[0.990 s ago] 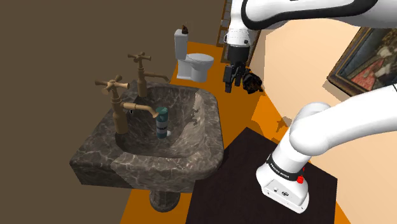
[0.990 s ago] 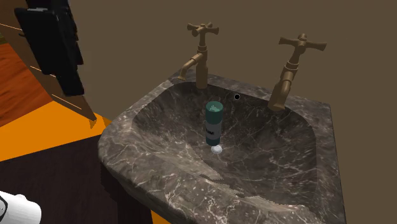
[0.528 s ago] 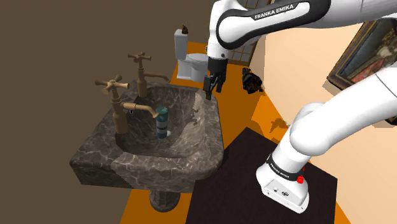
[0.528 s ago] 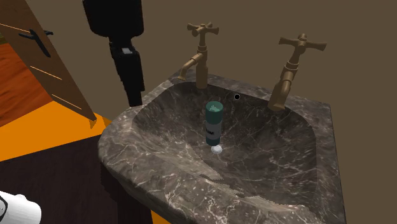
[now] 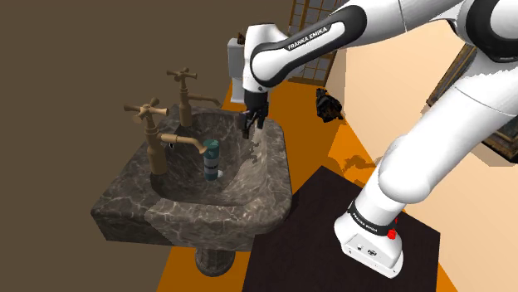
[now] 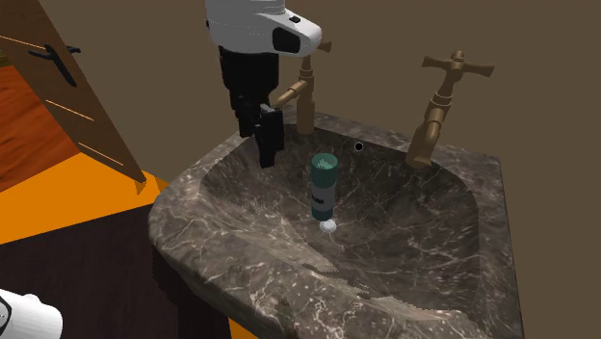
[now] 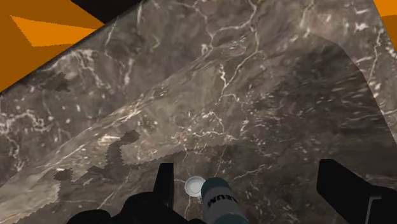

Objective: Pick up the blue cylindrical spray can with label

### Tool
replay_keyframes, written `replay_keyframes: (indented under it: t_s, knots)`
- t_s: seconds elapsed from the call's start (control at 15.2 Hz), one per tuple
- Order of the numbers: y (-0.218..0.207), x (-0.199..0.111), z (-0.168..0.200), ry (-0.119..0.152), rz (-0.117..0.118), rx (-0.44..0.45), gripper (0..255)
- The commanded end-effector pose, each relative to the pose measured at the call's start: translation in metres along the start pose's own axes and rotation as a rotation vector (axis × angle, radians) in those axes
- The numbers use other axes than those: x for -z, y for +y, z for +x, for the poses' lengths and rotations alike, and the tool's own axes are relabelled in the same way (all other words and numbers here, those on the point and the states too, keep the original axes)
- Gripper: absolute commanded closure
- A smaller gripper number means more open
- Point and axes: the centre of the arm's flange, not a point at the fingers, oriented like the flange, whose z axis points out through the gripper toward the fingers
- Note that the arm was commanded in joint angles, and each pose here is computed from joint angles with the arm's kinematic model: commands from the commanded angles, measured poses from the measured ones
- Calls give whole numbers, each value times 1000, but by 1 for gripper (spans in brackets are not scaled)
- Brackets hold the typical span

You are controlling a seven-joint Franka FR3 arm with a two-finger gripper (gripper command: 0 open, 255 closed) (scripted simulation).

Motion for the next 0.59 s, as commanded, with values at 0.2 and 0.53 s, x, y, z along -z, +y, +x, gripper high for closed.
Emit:
replay_keyframes:
  t_s: [0.2, 0.53]
  knots:
    - [-12, -35, 51, 30, -15, 11, 0]
    - [-24, -68, 103, 59, -30, 23, 0]
